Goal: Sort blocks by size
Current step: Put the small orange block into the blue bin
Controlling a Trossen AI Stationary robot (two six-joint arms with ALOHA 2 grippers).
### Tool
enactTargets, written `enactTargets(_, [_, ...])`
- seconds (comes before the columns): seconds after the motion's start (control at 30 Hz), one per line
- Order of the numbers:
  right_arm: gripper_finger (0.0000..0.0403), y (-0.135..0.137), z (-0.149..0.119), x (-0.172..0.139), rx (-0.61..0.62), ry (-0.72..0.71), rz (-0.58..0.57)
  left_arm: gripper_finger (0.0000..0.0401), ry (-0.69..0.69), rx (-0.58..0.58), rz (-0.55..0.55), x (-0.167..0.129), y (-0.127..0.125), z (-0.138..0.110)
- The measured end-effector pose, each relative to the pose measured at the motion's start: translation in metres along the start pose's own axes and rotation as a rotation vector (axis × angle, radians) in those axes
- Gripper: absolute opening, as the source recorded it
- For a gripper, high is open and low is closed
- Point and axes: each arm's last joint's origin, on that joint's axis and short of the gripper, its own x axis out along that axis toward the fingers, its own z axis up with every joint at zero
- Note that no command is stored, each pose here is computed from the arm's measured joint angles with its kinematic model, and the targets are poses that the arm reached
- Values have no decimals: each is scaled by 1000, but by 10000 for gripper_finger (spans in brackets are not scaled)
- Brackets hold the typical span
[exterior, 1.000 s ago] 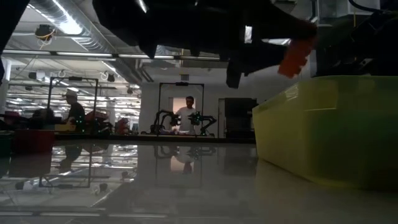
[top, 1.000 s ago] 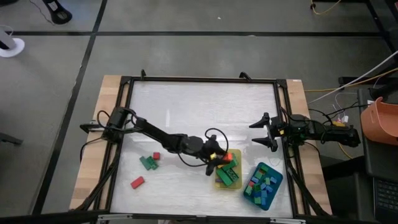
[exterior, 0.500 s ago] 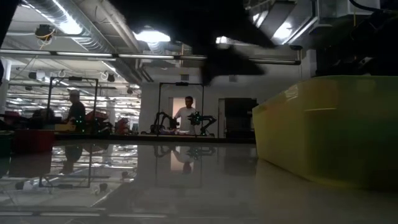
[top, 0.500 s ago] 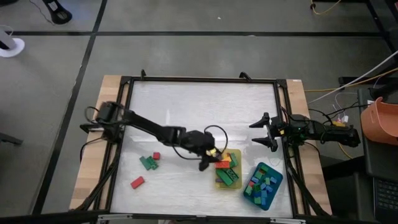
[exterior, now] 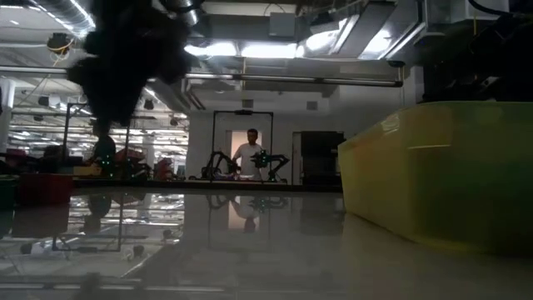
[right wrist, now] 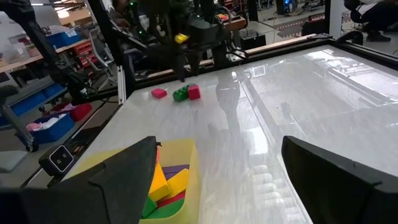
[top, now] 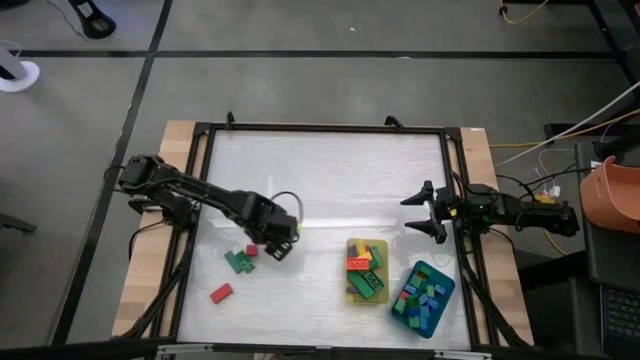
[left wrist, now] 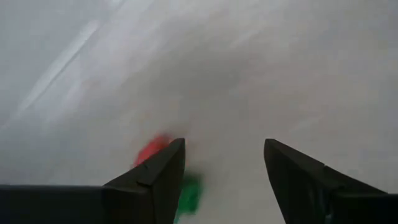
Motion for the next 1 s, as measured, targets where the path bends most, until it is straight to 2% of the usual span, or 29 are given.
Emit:
enactTargets(0.07, [344, 0, 0, 0, 0, 0, 0, 203, 41, -88, 85, 0, 6, -8])
enactTargets(0.17, [344, 0, 0, 0, 0, 0, 0, 203, 68, -173, 154, 0, 9, -17])
enactTargets(0.37, [344, 0, 0, 0, 0, 0, 0, 202, 64, -271, 176, 3, 8, -25])
enactTargets(0.53, [344, 0, 0, 0, 0, 0, 0, 202, 71, -363, 232, 17, 16, -36])
enactTargets(0.67, [344, 0, 0, 0, 0, 0, 0, 202, 68, -389, 245, 28, 21, -41])
enactTargets(0.83, [344, 0, 0, 0, 0, 0, -1, 202, 53, -378, 181, 36, 19, -40])
enactTargets(1.0, [344, 0, 0, 0, 0, 0, -1, 202, 58, -401, 213, 44, 27, -43])
